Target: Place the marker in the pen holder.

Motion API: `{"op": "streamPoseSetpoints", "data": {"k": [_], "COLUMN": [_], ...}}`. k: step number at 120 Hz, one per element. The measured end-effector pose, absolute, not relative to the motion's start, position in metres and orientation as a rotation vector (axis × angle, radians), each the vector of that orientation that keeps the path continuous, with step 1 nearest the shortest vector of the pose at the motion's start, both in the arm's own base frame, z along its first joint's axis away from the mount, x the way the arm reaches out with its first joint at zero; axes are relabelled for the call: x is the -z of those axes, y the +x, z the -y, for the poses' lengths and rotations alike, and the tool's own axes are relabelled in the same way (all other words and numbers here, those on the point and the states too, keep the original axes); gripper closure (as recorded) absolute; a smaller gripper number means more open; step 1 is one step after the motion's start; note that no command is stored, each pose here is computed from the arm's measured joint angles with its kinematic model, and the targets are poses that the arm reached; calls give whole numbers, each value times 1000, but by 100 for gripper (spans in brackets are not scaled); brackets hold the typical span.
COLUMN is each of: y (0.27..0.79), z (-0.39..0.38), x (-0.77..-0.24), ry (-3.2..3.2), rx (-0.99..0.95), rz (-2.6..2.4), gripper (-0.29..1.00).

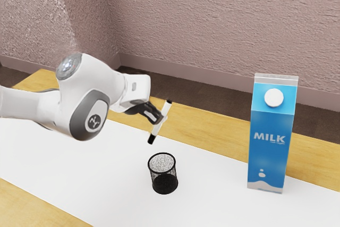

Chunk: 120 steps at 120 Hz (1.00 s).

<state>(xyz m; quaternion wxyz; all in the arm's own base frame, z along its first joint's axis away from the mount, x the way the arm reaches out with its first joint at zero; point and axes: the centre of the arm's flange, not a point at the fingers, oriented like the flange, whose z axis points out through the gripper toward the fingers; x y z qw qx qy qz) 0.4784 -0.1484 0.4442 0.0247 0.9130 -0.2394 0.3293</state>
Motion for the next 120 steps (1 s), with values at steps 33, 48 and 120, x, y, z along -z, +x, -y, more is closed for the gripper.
{"op": "streamPoseSetpoints", "data": {"k": [33,48,120], "y": [465,468,502], "z": [165,166,165], "x": [-411,-389,-389], "ry": [2815,2821,2805], "rx": [-964,-915,-816], "rz": [754,742,697], "gripper": [74,74,19]}}
